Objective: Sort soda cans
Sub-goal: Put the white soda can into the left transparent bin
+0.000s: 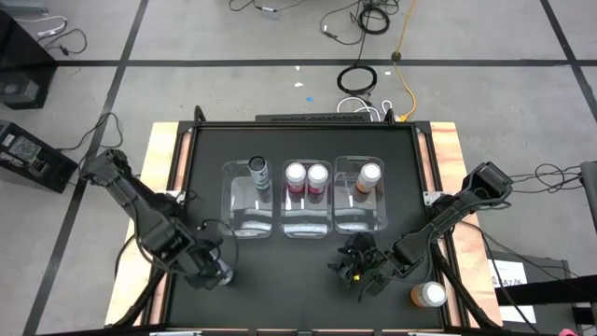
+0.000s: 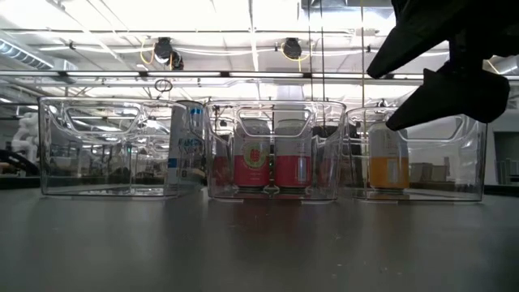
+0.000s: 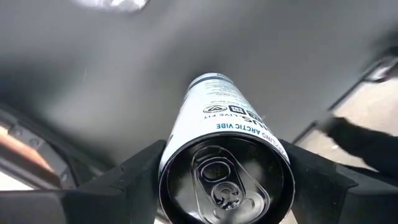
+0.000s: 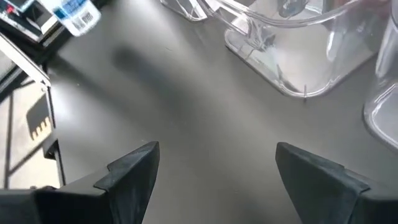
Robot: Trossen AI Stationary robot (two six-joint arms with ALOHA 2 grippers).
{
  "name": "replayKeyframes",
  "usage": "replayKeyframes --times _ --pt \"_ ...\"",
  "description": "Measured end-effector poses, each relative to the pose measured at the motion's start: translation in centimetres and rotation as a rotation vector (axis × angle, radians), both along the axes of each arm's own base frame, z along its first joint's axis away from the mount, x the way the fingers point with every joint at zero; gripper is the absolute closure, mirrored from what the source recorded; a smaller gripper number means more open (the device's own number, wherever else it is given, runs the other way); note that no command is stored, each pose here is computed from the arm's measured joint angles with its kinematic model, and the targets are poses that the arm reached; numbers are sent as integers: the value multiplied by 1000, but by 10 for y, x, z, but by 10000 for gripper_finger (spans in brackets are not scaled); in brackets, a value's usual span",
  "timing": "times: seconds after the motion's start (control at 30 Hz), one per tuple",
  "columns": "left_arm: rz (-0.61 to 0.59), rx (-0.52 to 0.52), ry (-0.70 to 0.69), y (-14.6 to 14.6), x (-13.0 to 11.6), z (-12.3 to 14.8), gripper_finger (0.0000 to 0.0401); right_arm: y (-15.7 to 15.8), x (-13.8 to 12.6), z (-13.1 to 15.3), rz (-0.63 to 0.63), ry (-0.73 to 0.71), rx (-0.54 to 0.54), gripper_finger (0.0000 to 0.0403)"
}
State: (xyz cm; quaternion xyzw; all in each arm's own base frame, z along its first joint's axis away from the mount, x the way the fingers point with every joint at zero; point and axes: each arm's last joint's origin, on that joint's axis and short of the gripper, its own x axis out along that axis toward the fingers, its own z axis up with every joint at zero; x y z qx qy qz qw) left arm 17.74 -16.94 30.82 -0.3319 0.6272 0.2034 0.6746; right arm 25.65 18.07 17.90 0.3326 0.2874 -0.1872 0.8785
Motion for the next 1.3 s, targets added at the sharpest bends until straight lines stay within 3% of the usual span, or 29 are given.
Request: replayKeyframes --times 0.5,0.83,1.1,1.3 --pt "-40 -19 -279 61 26 69 122 -1 -1 -1 37 23 -59 90" --pt "-39 166 -343 111 26 105 122 -1 -1 -1 6 15 -23 90" --pt "-19 286 -218 153 26 101 122 -1 -1 -1 -17 9 4 90" --pt "-100 328 -134 169 35 80 122 -1 -1 -1 -36 4 27 90"
